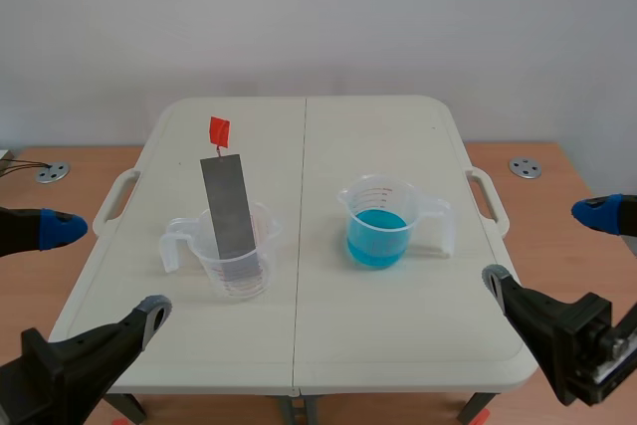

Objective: Hold the metal plate by the orange handle, dip it into the blue solution, take it out and point at it, then put the plate back in the beaker on the left.
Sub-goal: 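Lift the metal plate out of the left beaker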

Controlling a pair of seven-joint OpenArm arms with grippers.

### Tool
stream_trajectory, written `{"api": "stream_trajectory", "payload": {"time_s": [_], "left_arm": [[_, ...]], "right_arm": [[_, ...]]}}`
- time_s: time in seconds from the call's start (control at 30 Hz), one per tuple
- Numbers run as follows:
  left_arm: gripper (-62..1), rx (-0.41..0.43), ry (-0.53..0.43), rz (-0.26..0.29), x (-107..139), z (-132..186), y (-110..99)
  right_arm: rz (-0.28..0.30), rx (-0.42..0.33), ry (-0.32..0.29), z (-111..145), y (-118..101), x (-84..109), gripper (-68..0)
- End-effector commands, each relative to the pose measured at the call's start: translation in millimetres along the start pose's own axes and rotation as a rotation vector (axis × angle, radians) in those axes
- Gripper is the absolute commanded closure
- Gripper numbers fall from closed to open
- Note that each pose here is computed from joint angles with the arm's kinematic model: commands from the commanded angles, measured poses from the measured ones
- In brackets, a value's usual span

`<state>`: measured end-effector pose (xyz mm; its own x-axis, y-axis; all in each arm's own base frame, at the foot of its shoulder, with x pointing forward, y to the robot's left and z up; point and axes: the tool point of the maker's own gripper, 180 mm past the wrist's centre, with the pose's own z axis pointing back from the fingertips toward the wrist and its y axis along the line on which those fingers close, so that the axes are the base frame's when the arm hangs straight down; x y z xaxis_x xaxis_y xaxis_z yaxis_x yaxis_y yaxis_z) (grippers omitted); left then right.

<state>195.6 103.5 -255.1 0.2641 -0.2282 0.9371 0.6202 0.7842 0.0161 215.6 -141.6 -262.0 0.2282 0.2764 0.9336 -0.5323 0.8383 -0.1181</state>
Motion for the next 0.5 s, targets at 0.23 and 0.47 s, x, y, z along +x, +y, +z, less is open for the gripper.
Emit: {"api": "stream_trajectory", "payload": {"time_s": [0.23,0.47], "left_arm": [[-62.3,-0.007,-0.013,0.012,3.1,-0.6,-2.6],[-62.3,-0.007,-0.014,0.012,3.2,-0.6,-2.6]], "right_arm": [[0.008,-0.003,-0.045,-1.0,-3.3,12.8,-61.7],[0.009,-0.003,-0.048,-1.0,-3.4,13.5,-61.7]]}}
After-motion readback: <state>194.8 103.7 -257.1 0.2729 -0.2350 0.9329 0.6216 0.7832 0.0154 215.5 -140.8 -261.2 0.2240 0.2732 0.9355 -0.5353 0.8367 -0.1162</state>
